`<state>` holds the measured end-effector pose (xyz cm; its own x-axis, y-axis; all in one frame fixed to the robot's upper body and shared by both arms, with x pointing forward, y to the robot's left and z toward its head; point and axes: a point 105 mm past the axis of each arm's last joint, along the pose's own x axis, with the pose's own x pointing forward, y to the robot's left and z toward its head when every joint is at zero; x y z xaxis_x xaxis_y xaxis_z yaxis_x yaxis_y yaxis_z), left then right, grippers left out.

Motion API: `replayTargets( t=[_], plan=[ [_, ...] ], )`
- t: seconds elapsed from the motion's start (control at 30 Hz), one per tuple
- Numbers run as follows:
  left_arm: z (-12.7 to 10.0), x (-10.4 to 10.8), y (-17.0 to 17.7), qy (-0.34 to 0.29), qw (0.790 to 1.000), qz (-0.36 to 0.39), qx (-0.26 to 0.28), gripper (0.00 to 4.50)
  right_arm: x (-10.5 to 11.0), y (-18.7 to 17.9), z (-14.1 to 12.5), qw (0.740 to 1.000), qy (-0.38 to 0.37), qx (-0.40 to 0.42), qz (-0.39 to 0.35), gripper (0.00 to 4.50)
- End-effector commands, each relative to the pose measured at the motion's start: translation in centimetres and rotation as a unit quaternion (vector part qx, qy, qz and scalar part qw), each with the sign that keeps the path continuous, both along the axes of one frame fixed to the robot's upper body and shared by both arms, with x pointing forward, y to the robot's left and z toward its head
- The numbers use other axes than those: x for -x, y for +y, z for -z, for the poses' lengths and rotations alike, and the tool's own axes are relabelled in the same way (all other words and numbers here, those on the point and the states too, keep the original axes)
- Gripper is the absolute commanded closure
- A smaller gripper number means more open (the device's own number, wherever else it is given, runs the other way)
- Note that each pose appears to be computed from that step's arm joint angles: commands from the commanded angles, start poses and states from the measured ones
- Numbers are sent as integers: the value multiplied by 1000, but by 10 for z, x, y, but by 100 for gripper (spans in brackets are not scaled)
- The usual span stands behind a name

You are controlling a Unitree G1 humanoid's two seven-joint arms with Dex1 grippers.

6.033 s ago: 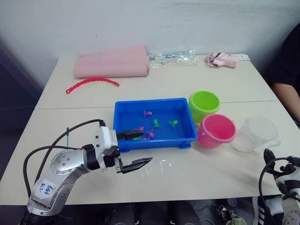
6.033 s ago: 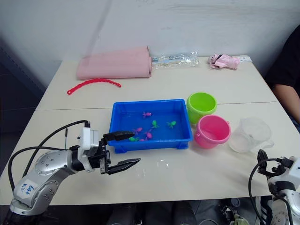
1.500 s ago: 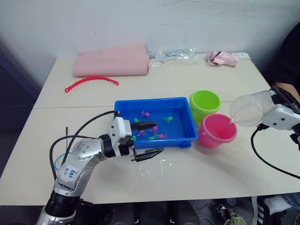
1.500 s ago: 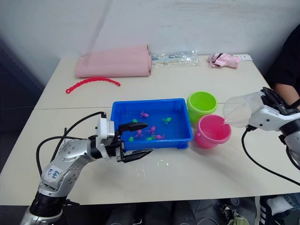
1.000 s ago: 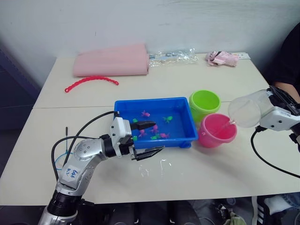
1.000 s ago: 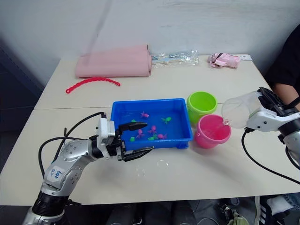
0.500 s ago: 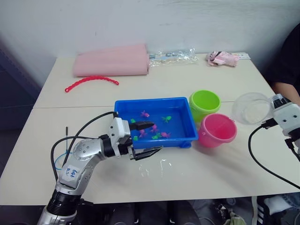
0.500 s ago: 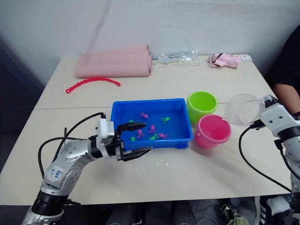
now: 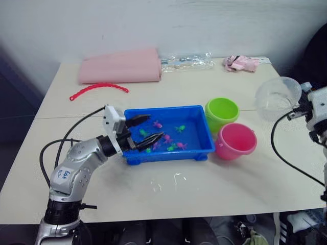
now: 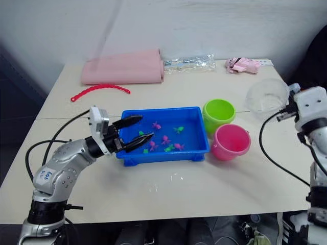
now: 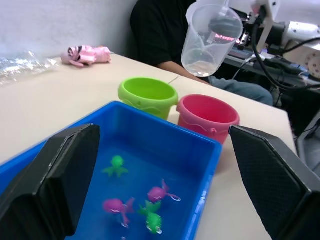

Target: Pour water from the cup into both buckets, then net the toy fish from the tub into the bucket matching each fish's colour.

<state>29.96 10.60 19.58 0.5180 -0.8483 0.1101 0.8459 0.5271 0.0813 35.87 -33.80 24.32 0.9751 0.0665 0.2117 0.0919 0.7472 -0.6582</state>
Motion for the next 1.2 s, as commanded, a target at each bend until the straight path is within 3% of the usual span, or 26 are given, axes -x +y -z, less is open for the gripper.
replayTargets(
  t=[0.03, 0.3, 0.47, 0.9, 1.2],
  plan=[
    [-13, -1, 1, -45, 999, -2, -21, 0, -12, 2, -13, 1000, -7, 24, 0, 441],
    [-17, -4, -6, -64, 997, 14, -40, 0, -39, 15, -13, 997, -6, 74, 10, 441],
    [-16, -2, -12, -66, 997, 19, -41, 0, -47, 27, -18, 988, -20, 156, 11, 441],
    [-13, -2, -16, -65, 997, 18, -30, 0, -54, 42, -30, 953, -84, 289, 35, 441],
    [-10, -4, -19, -64, 997, 15, -27, 0, -58, 51, -42, 937, -114, 328, 40, 441]
  ],
)
